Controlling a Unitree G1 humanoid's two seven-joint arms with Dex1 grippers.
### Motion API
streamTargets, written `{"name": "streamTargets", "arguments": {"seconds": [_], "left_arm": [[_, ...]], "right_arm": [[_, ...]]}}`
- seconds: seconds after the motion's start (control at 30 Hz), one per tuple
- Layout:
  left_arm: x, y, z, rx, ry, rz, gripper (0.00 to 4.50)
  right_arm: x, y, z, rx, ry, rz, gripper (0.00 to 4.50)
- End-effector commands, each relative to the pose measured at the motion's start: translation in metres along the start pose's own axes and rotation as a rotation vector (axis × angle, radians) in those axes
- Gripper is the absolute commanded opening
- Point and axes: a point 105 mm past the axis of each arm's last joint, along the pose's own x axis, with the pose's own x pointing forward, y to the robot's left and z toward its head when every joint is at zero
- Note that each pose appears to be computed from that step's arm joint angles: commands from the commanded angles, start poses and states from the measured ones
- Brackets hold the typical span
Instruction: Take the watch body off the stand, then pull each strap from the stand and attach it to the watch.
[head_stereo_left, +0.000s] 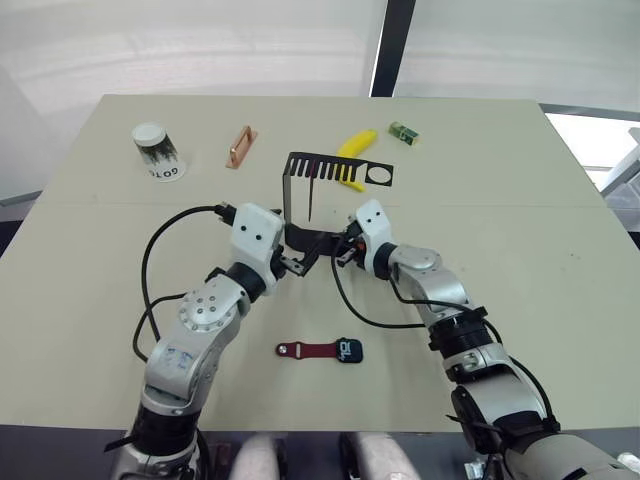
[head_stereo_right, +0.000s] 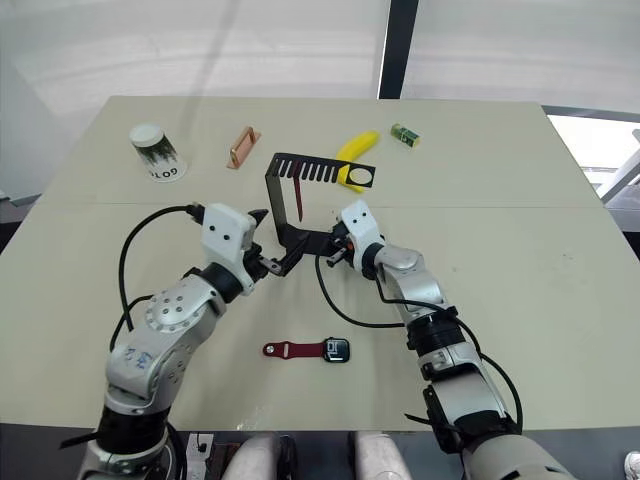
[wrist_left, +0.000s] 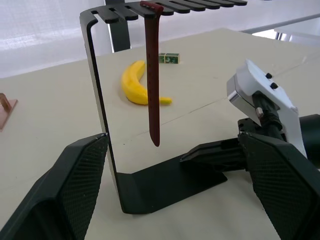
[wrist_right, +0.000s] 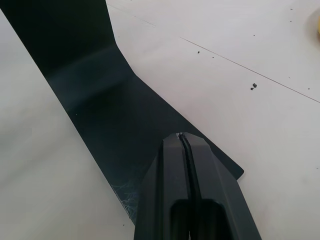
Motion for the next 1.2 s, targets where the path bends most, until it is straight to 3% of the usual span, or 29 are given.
{"name": "streamTargets", "arguments": {"seconds": [0.03,0.1,0.2,0.87,1.2], "left_arm": [[0.009,0.001,0.011,0.022,-0.053,0.036,4.5],[0.013,0.003,0.01,0.016,-0.057,0.058,4.24],[0.02,0.001,0.007,0.006,-0.052,0.057,3.19],[0.064,0.007,0.008,0.041,-0.069,0.128,3.19],[0.069,0.008,0.008,0.05,-0.078,0.132,3.19]], "right_arm": [[-0.002,-0.001,-0.024,0.017,0.088,-0.019,0.05],[-0.003,-0.001,-0.026,0.013,0.094,-0.02,0.01],[-0.004,-0.002,-0.028,0.015,0.099,-0.024,0.0],[-0.006,-0.004,-0.031,0.001,0.112,-0.033,0.0],[-0.008,-0.006,-0.033,-0.001,0.119,-0.039,0.0]]}}
